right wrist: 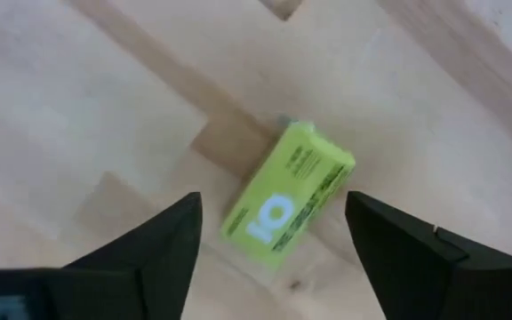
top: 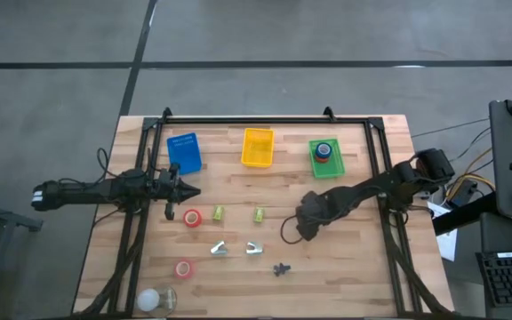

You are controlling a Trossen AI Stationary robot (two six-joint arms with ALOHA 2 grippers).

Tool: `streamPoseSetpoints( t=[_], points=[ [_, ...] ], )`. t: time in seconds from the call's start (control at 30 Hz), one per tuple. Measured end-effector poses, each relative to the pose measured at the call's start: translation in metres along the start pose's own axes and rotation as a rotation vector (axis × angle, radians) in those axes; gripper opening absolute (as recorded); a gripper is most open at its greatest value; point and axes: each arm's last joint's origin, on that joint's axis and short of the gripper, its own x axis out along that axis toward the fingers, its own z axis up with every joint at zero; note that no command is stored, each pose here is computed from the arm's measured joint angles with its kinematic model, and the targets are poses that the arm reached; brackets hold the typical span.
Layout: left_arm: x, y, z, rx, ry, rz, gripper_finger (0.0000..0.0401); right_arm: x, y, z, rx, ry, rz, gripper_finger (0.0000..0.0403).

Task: Pick and place Stapler, Stapler remover, tape
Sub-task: Put the right staple box into the yellow bin

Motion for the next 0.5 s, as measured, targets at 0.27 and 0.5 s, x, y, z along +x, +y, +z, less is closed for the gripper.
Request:
streamPoseSetpoints(
  t=[0.27,0.5],
  points=[
    [0.0000,0.0000,0.0000,0.000,0.000,0.000,0.0026,0.0075,-0.0029,0.0012,0.006,0.027,-0.020,0.0279],
    [0.0000,0.0000,0.0000,0.000,0.000,0.000,0.0026,0.0078,-0.0037,0.0005,-0.046,0.023,-0.030,0.0215]
  ],
)
